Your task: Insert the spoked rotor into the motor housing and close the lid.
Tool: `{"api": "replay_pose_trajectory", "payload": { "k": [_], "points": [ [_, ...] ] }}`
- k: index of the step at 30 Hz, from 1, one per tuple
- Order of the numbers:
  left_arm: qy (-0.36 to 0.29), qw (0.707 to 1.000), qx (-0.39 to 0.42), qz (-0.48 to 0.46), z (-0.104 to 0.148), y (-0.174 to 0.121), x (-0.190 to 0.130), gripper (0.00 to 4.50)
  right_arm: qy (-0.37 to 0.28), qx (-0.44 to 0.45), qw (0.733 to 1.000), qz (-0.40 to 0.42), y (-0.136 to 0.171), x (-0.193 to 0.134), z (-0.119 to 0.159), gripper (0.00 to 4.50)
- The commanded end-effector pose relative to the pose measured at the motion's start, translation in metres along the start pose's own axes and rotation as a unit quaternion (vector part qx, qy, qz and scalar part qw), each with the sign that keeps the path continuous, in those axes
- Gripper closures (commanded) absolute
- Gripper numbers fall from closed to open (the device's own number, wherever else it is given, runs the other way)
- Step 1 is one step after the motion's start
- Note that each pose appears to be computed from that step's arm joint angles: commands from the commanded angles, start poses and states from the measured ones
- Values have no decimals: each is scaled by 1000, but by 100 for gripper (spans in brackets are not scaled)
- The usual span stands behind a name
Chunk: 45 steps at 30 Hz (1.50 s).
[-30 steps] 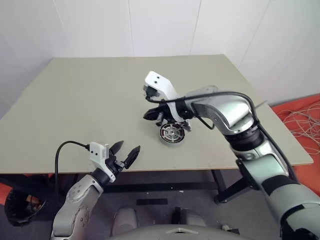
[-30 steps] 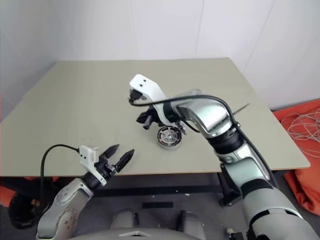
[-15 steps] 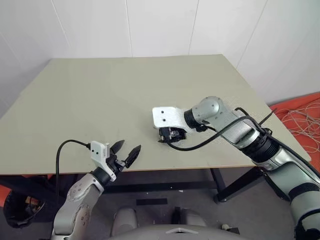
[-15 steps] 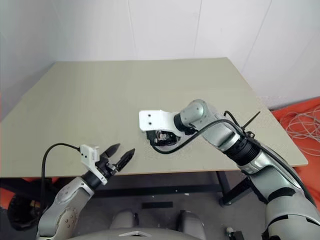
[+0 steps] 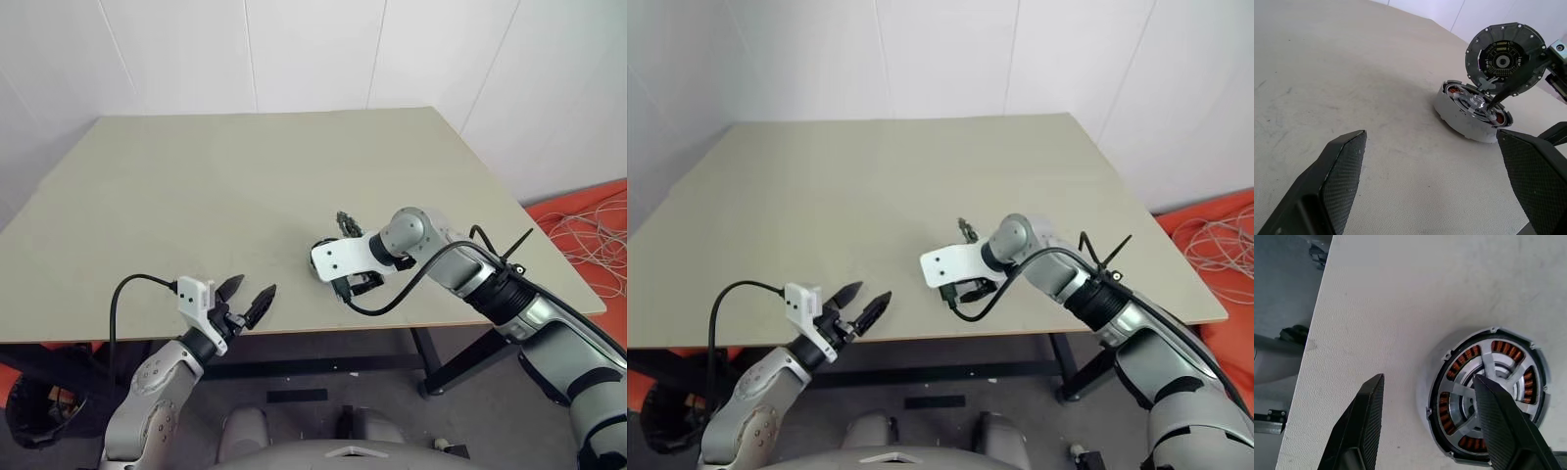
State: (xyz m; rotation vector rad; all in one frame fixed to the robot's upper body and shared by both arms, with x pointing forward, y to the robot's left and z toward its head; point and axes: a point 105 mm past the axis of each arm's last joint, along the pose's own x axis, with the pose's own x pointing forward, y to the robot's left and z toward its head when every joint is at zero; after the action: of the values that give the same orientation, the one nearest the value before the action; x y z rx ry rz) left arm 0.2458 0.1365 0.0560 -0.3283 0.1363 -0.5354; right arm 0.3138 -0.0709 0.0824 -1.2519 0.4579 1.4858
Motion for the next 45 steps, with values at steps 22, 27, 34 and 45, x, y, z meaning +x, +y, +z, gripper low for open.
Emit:
{"api": "replay_pose_trajectory", "payload": {
  "k": [22, 27, 34, 45],
  "points": [
    [-21, 1000, 3, -5, 11, -6, -1, 0, 14, -20, 1000, -3, -2, -10, -12, 288],
    [-21, 1000, 3, -4, 11, -5, -2, 0, 16, -19, 1000, 2, 0, -13, -14, 448],
    [-22, 1000, 2, -7, 12, -8, -1, 0, 16, -14, 1000, 4, 3, -10, -15, 448],
    [-23, 1000, -1, -4, 14, -10, 1, 0, -25, 150, 988, -10, -9, -17, 15, 448]
  ]
}}
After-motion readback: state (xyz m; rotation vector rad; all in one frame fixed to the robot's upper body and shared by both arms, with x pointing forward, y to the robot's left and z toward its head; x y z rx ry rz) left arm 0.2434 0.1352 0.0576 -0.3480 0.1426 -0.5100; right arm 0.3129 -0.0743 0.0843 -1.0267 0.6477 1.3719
